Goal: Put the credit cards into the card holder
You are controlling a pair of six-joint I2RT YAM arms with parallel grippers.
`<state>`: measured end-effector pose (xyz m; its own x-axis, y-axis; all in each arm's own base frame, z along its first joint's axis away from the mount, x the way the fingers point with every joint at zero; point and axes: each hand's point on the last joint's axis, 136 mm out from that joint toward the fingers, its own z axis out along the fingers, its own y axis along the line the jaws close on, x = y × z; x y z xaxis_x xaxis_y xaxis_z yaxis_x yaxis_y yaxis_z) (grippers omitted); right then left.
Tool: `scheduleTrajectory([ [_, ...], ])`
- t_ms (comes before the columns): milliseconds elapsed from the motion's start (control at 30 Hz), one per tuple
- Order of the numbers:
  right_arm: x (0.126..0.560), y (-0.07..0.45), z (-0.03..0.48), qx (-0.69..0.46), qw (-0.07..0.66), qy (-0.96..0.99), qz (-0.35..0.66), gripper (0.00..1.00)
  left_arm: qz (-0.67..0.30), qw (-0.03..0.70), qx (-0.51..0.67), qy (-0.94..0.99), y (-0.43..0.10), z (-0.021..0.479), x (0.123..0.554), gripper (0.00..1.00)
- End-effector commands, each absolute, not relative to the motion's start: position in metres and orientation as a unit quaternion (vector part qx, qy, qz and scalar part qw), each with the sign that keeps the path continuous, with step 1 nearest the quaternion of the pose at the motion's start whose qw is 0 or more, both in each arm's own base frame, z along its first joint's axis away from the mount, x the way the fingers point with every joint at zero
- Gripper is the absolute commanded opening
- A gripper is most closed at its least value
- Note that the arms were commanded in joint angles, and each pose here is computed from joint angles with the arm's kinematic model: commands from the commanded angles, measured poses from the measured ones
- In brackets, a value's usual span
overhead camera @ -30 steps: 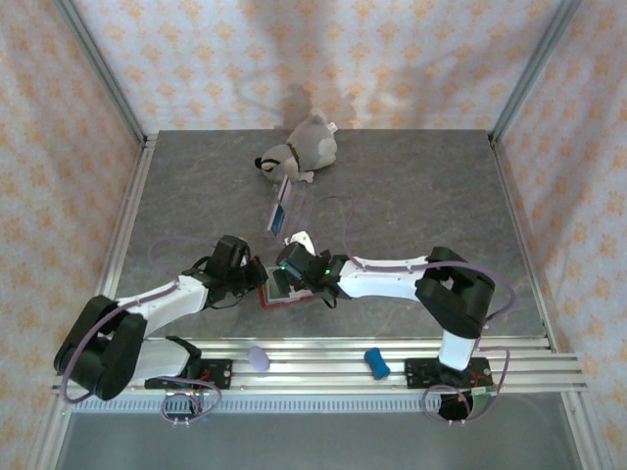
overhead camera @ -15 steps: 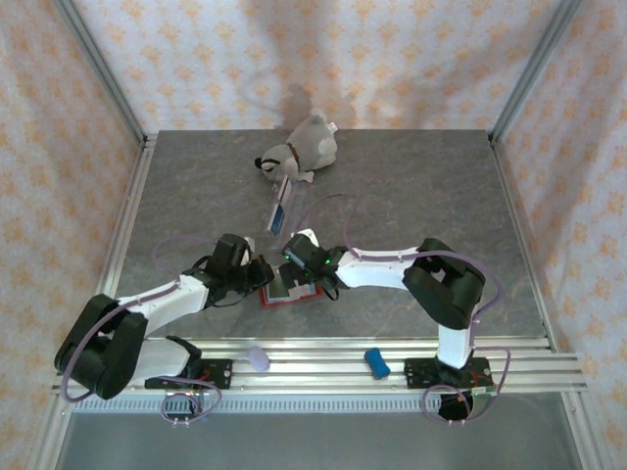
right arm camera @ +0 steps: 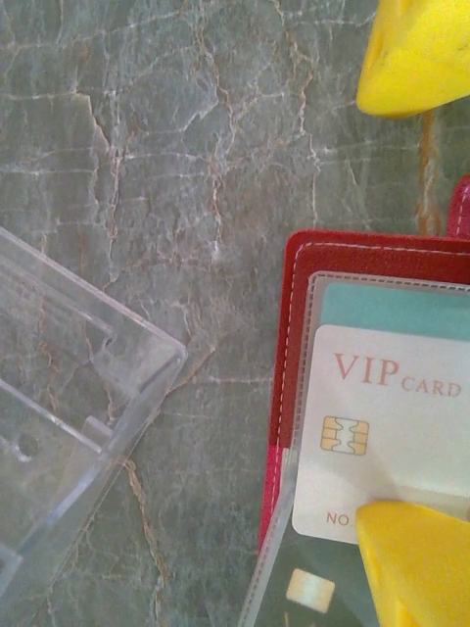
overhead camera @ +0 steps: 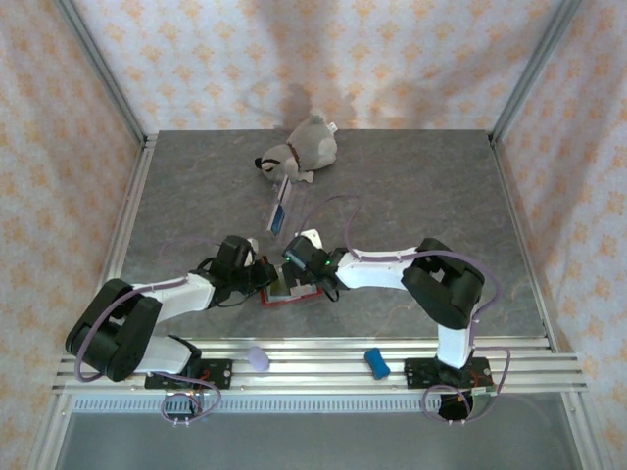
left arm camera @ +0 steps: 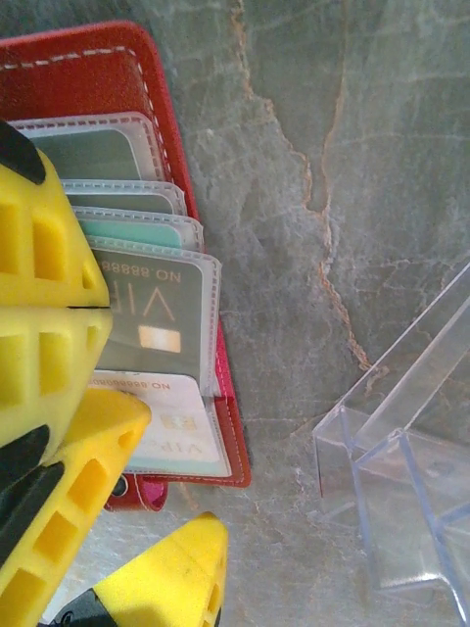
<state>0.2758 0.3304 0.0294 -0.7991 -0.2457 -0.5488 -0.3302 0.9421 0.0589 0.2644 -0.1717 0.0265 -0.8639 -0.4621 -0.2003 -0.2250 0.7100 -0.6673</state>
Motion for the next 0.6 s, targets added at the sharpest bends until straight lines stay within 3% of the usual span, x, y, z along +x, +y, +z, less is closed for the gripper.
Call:
scheduleTrajectory([
  [0,0.275,0.298,0.026,-0.133,0.283,0.950,0.017,0.99,-0.291,0.159,-0.211,0.919,-0.157,0.005,0.246,0.00],
  [233,0.279,0.302,0.041,-0.133,0.297,0.945,0.032,0.99,-0.277,0.163,-0.211,0.923,-0.151,0.008,0.243,0.00],
  [567,0.258,0.336,0.051,-0.194,0.256,0.939,0.123,0.99,-0.278,0.166,-0.216,0.921,-0.149,0.005,0.240,0.00],
])
